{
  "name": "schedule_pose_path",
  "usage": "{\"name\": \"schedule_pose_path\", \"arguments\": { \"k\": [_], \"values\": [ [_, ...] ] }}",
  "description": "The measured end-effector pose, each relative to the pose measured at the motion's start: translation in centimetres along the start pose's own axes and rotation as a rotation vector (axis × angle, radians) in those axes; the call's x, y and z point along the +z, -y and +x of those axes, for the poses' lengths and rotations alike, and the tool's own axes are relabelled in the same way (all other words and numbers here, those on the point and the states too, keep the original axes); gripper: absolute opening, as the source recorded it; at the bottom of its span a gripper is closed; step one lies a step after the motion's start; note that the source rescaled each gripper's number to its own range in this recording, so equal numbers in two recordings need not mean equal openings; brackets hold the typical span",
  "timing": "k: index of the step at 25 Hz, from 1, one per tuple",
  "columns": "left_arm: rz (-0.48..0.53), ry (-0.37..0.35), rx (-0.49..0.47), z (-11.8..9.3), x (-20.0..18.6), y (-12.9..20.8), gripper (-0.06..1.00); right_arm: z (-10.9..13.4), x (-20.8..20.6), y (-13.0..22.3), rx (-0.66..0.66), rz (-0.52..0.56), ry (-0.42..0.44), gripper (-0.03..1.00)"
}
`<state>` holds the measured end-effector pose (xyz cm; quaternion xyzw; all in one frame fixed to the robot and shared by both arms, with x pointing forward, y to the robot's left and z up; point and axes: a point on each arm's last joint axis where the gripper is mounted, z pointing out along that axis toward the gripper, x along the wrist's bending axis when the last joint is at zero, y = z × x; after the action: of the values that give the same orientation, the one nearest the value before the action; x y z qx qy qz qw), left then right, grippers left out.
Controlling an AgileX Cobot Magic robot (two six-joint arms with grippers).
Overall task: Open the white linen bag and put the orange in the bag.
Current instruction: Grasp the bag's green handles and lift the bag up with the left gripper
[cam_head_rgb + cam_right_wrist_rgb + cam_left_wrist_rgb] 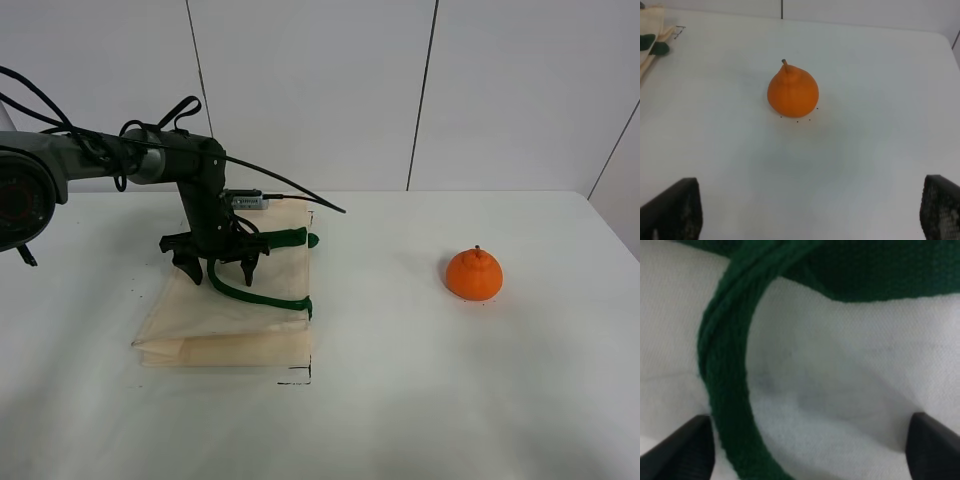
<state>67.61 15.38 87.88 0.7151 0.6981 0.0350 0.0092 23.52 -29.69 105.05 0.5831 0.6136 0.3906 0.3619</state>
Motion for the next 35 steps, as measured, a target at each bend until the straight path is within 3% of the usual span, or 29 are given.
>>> {"name": "schedule_pose_path", "arguments": {
  "k": [4,7,8,9,10,12,14,21,27,32,35],
  "values": [
    [-0.01,0.003,0.0,0.0,0.0,-0.1,0.81,0.0,0.0,0.0,0.0,0.0,0.0,1.0],
    [-0.009,0.001,-0.01,0.0,0.1,-0.1,0.62,0.0,0.0,0.0,0.0,0.0,0.0,1.0],
    [-0.009,0.001,-0.01,0.0,0.1,-0.1,0.62,0.0,0.0,0.0,0.0,0.0,0.0,1.0],
    [-0.01,-0.001,-0.018,0.0,0.1,-0.1,0.54,0.0,0.0,0.0,0.0,0.0,0.0,1.0],
    [-0.012,-0.006,-0.034,0.1,0.1,-0.1,0.36,0.0,0.0,0.0,0.0,0.0,0.0,1.0],
    [-0.013,-0.008,-0.04,0.1,0.1,-0.1,0.15,0.0,0.0,0.0,0.0,0.0,0.0,1.0],
    [-0.013,-0.008,-0.041,0.1,0.1,-0.1,0.02,0.0,0.0,0.0,0.0,0.0,0.0,1.0],
    [0.001,-0.015,-0.042,0.1,-0.3,-0.2,0.01,0.0,0.0,0.0,0.0,0.0,0.0,1.0],
    [-0.014,-0.013,-0.031,-0.1,-3.0,-1.5,0.01,0.0,0.0,0.0,0.0,0.0,0.0,1.0],
    [-0.064,0.0,-0.005,-0.4,-8.0,-3.1,0.01,0.0,0.0,0.0,0.0,0.0,0.0,1.0],
    [-0.157,0.03,0.012,-0.5,-10.9,-3.9,0.01,0.0,0.0,0.0,0.0,0.0,0.0,1.0]
  ]
}}
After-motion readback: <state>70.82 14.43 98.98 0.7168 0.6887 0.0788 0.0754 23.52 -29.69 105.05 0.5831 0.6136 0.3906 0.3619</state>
